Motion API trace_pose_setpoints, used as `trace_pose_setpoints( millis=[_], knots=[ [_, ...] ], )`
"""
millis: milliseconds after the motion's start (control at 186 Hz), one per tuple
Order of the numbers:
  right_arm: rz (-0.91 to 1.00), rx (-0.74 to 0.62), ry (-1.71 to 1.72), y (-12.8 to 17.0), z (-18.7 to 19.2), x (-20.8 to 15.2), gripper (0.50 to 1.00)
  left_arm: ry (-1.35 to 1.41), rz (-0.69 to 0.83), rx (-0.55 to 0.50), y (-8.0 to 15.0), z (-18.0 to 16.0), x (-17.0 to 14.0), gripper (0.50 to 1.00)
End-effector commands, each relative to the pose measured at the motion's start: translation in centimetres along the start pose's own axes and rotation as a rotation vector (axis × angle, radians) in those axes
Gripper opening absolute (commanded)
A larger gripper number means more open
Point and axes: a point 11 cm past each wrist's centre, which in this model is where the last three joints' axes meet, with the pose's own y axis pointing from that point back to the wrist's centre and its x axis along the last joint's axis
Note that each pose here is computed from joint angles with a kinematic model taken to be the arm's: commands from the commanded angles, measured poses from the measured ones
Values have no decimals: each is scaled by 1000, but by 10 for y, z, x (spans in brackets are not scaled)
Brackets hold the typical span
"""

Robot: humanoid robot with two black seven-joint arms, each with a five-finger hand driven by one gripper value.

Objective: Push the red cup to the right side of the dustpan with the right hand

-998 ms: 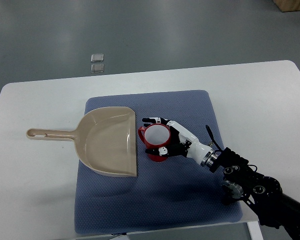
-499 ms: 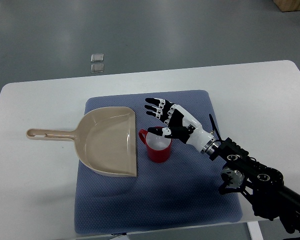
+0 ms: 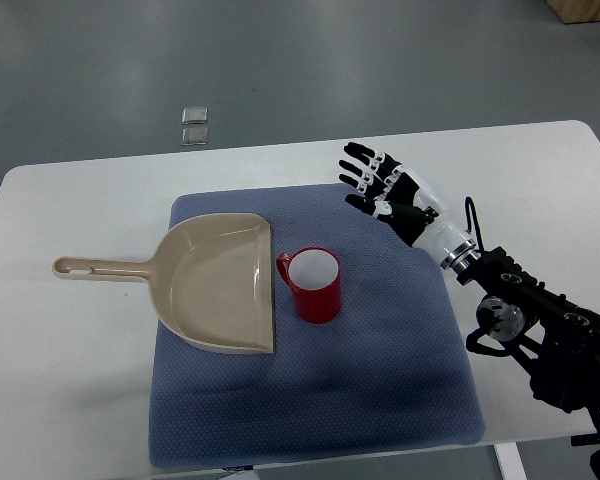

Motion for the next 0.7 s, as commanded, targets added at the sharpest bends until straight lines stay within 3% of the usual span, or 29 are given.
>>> trace_pose_setpoints(
  millis=[0, 268, 697],
  knots=[
    [101, -20, -114, -1, -16, 24, 934, -1, -4, 0, 0, 0, -2, 1000],
    [175, -167, -261, 9, -49, 63, 934, -3, -7, 0, 0, 0, -3, 1000],
    [41, -105, -262, 15, -55, 54, 934, -5, -8, -1, 0, 1, -3, 1000]
  ],
)
